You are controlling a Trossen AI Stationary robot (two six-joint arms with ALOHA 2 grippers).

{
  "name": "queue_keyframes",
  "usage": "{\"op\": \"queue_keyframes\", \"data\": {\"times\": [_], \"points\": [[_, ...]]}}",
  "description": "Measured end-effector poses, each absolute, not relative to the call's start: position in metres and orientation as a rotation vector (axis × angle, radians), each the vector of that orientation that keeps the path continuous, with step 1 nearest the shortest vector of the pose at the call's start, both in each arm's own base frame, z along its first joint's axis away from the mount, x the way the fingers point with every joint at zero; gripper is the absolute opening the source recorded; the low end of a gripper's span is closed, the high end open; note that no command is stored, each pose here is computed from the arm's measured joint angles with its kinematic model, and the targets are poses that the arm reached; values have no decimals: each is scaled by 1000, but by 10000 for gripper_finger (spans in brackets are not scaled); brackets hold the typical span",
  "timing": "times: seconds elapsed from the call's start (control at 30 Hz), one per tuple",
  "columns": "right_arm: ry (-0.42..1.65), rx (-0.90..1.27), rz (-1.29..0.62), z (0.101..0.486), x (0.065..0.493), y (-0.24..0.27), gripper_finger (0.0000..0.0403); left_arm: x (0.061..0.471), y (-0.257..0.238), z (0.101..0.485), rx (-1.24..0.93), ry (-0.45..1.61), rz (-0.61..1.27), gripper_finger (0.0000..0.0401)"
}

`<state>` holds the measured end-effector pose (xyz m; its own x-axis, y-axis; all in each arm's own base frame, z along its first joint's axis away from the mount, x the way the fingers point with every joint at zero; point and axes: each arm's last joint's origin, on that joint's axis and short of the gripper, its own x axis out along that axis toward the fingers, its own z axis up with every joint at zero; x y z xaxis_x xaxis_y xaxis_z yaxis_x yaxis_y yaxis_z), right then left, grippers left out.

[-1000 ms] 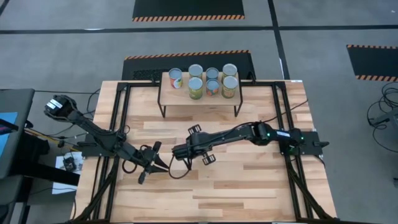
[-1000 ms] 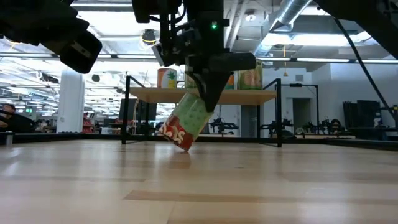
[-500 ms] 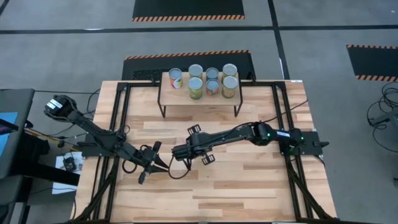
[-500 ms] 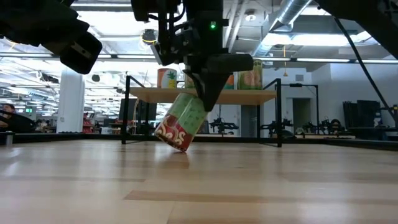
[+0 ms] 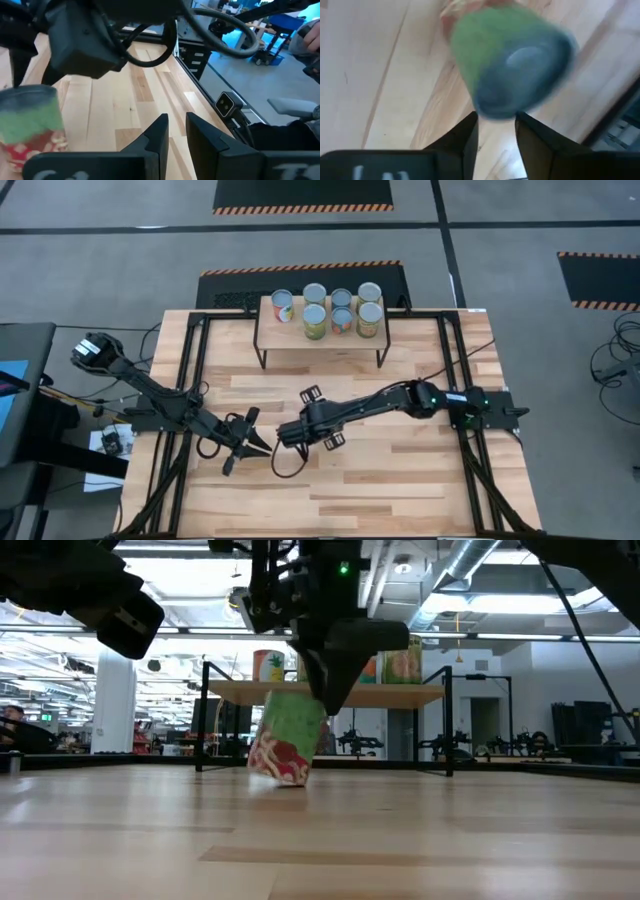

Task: Pick and place cans onto a shelf
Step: Put the red small can on the shelf

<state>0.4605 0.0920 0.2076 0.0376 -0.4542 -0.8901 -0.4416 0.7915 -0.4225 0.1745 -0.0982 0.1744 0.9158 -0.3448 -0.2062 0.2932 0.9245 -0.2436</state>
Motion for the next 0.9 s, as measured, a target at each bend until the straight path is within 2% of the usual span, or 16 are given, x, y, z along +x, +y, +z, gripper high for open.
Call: {"op": "queue_keyframes", "data": {"times": [0.1, 0.2, 0.3, 0.43, 0.57, 0.73, 0.9], "points": [[1539, -768, -50, 216, 458, 99, 166, 175, -98, 174, -196, 248, -332, 54], [1472, -754, -109, 234, 453, 106, 164, 175, -98, 174, -192, 245, -321, 54], [1403, -658, -177, 254, 445, 113, 139, 175, -97, 175, -187, 231, -271, 54], [1300, -561, -215, 272, 433, 129, 77, 180, -94, 177, -130, 252, -208, 54], [1208, -527, -195, 261, 430, 143, 13, 189, -92, 183, -69, 369, -155, 54], [1051, -440, -194, 244, 415, 151, 18, 193, -89, 188, -1, 411, -138, 54], [844, -322, -195, 229, 390, 154, 6, 199, -82, 191, 12, 431, -98, 59]]}}
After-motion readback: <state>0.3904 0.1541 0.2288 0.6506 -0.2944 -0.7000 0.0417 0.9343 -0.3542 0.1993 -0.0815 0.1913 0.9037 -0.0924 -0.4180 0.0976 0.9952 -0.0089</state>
